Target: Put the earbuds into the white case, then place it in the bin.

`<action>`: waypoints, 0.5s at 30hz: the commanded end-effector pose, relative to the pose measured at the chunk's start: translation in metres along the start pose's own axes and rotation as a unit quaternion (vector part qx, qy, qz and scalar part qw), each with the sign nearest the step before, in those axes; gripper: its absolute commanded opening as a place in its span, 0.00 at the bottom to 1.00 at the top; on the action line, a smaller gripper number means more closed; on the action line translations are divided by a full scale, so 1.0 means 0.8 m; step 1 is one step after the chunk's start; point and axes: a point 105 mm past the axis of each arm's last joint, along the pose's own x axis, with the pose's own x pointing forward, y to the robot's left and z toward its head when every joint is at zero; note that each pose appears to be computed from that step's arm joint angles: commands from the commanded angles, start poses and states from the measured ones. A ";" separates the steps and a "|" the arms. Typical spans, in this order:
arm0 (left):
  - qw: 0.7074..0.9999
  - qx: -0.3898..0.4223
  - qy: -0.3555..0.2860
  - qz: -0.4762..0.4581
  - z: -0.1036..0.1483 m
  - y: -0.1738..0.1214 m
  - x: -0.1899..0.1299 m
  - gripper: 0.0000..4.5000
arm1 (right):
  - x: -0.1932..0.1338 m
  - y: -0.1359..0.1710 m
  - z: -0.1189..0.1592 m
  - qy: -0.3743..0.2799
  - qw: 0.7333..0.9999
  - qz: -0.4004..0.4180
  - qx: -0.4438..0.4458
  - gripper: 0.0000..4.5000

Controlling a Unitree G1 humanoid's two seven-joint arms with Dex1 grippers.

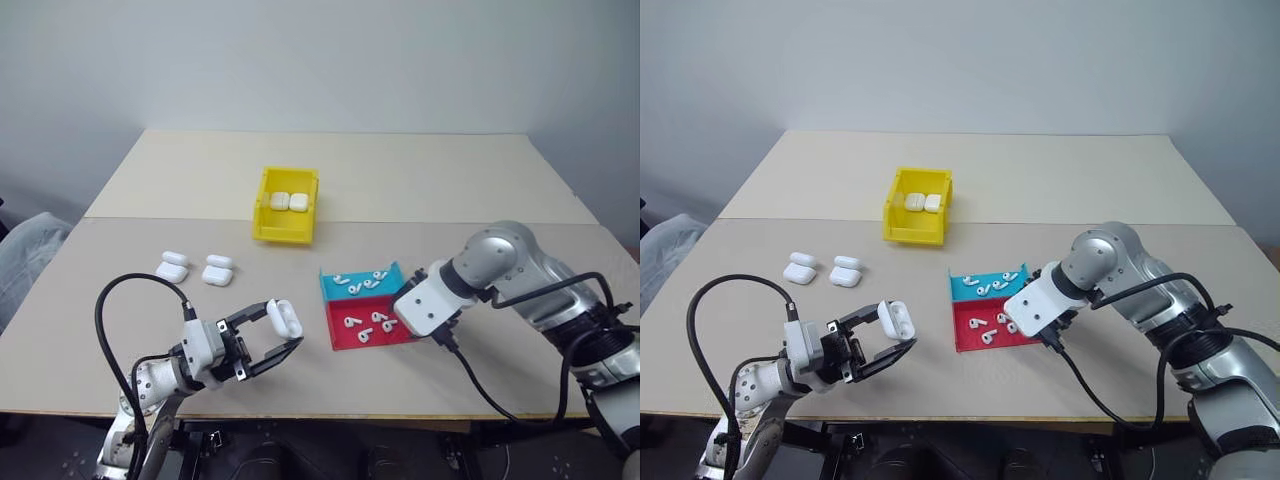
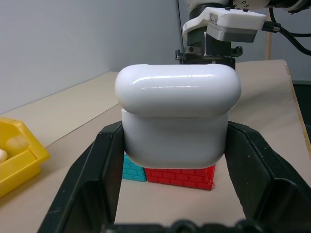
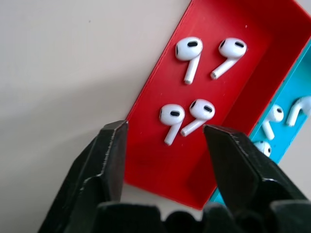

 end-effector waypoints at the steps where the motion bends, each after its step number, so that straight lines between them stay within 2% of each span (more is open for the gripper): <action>1: 1.000 0.018 -0.014 -0.004 0.015 -0.003 0.004 0.62 | -0.005 -0.009 0.000 0.014 1.000 -0.001 -0.018 0.68; 10: 0.999 0.028 -0.007 0.013 0.019 0.000 0.005 0.62 | 0.006 -0.015 -0.006 0.022 0.999 0.013 -0.021 0.68; 14: 1.000 0.028 -0.005 0.014 0.020 0.000 0.006 0.62 | 0.010 -0.018 -0.006 0.022 0.999 0.015 -0.024 0.47; 15: 1.000 0.028 -0.004 0.014 0.020 -0.001 0.006 0.62 | 0.010 -0.018 -0.006 0.022 0.999 0.015 -0.023 0.47</action>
